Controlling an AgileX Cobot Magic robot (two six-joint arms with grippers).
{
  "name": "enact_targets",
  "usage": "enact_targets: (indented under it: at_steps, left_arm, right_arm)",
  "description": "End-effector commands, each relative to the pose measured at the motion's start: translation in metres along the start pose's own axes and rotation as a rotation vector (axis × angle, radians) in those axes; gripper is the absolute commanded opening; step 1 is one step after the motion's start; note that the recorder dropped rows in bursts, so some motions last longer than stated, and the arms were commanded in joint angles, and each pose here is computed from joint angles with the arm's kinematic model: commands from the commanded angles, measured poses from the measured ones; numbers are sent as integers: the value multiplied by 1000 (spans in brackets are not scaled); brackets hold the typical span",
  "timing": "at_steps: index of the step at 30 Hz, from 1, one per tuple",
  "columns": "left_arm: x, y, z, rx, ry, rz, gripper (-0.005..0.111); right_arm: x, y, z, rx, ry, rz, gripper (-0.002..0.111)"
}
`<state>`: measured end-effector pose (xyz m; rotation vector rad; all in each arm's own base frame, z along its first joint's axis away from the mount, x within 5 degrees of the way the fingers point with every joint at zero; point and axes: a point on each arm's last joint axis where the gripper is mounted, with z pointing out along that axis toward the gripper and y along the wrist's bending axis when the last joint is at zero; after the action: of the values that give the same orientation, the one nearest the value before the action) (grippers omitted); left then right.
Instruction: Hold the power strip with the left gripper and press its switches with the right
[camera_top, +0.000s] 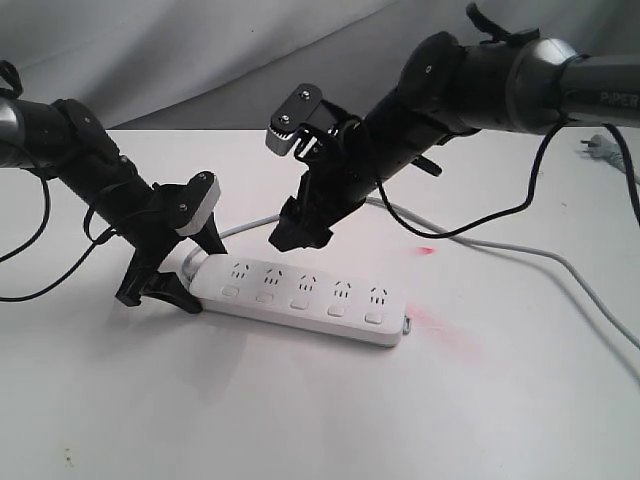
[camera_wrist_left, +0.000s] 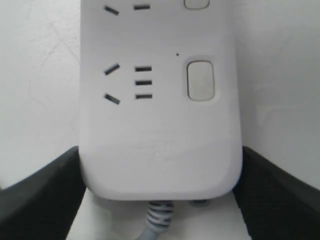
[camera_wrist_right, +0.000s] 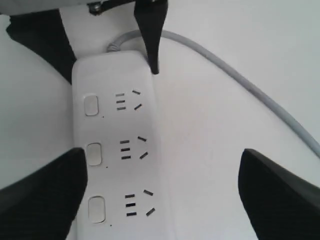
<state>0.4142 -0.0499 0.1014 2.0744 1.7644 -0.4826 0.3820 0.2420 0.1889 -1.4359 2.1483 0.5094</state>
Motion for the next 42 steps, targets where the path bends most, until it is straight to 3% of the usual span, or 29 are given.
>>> enact_targets:
  at_steps: [1, 17, 27, 42]
  left_arm:
    - [1, -3, 2, 31, 9, 18, 32]
    - [1, -3, 2, 31, 9, 20, 32]
    - [1, -3, 2, 31, 9, 20, 32]
    - [0, -2, 2, 27, 2, 15, 32]
  right_arm:
    - [12, 1, 4, -5, 22, 12, 76]
    - [25, 1, 21, 3, 12, 59, 76]
    - [30, 3, 21, -15, 71, -44, 76]
    - [38, 1, 35, -24, 83, -22, 76]
